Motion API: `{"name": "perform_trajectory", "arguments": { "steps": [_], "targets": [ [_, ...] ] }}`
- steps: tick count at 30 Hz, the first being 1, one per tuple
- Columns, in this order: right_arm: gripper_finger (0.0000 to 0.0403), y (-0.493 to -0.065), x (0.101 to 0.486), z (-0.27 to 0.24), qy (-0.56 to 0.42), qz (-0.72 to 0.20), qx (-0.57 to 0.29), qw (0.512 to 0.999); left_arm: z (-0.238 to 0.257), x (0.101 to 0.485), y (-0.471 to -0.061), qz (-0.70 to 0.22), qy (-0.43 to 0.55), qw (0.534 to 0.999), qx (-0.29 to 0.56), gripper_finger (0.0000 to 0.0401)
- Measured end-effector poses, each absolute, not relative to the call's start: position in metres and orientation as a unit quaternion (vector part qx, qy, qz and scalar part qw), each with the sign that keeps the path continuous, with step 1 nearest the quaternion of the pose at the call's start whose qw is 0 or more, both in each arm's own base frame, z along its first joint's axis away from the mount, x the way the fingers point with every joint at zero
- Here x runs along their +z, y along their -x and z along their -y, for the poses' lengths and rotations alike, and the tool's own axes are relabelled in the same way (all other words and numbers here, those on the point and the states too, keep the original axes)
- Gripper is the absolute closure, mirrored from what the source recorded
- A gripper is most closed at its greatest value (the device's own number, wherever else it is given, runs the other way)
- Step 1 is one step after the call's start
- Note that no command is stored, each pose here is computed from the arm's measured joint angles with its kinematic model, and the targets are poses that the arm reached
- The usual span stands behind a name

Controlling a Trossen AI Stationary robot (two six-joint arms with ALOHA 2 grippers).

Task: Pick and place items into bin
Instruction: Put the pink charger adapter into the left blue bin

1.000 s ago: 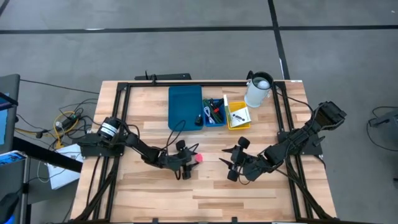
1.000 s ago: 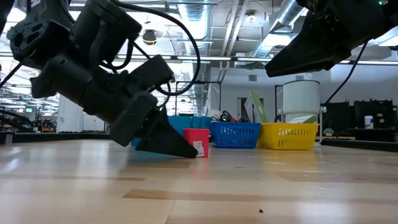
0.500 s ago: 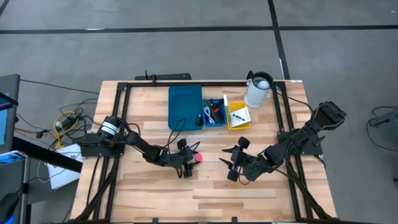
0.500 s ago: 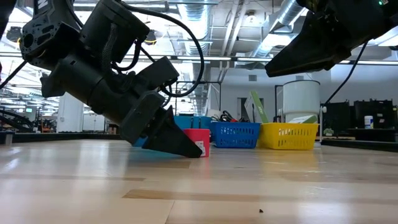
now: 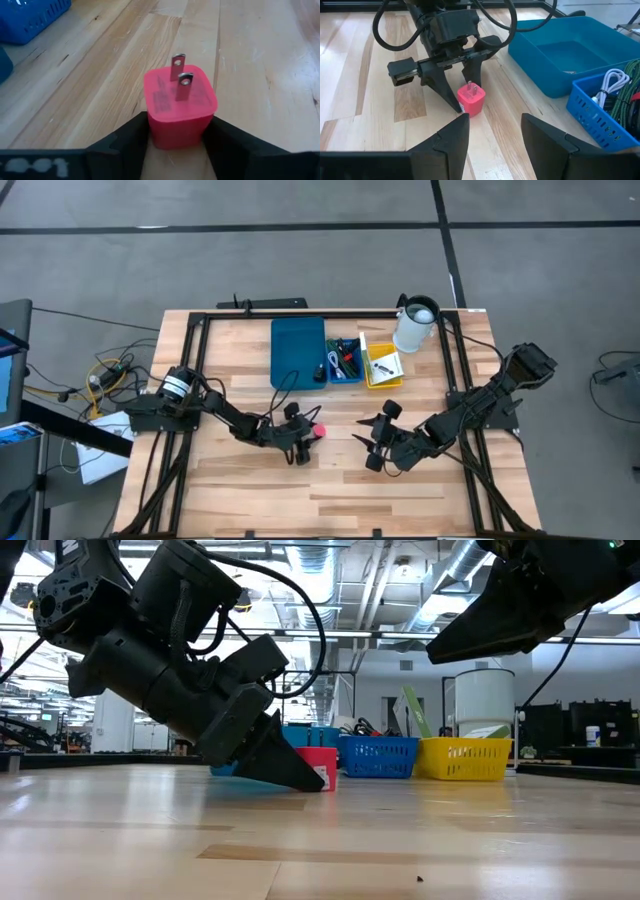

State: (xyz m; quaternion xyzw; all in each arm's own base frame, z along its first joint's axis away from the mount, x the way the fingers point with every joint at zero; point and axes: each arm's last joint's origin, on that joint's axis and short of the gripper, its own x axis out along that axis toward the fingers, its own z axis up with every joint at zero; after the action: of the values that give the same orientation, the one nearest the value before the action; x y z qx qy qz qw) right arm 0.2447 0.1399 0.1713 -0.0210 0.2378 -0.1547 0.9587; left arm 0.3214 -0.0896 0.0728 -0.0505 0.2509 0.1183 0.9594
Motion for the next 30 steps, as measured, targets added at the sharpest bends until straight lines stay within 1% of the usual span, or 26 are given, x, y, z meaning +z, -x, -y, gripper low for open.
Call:
{"name": "perform_trajectory", "arguments": {
  "steps": [4, 6, 9, 14, 19, 30],
  "targets": [
    [0.0229, -0.2447, 0.1713, -0.1400, 0.021, -0.238, -0.154, 0.959, 0.0898, 0.0731, -0.3214, -0.250, 0.051, 0.960, 0.118, 0.0254],
    [0.0231, -0.2447, 0.1713, -0.1401, 0.021, -0.238, -0.154, 0.959, 0.0898, 0.0731, -0.3214, -0.250, 0.053, 0.960, 0.118, 0.0262],
    [0.0233, -0.2447, 0.1712, -0.1403, 0.019, -0.240, -0.149, 0.959, 0.0896, 0.0732, -0.3214, -0.248, 0.059, 0.959, 0.123, 0.0263],
    [0.0234, -0.2447, 0.1709, -0.1406, 0.018, -0.243, -0.144, 0.959, 0.0899, 0.0735, -0.3211, -0.244, 0.057, 0.959, 0.132, 0.0250],
    [0.0235, -0.2447, 0.1710, -0.1407, 0.017, -0.243, -0.144, 0.959, 0.0894, 0.0737, -0.3210, -0.240, 0.058, 0.959, 0.142, 0.0264],
    [0.0232, -0.2446, 0.1710, -0.1410, 0.017, -0.243, -0.142, 0.959, 0.0892, 0.0824, -0.3246, -0.197, 0.057, 0.966, 0.156, 0.0260]
  ]
}}
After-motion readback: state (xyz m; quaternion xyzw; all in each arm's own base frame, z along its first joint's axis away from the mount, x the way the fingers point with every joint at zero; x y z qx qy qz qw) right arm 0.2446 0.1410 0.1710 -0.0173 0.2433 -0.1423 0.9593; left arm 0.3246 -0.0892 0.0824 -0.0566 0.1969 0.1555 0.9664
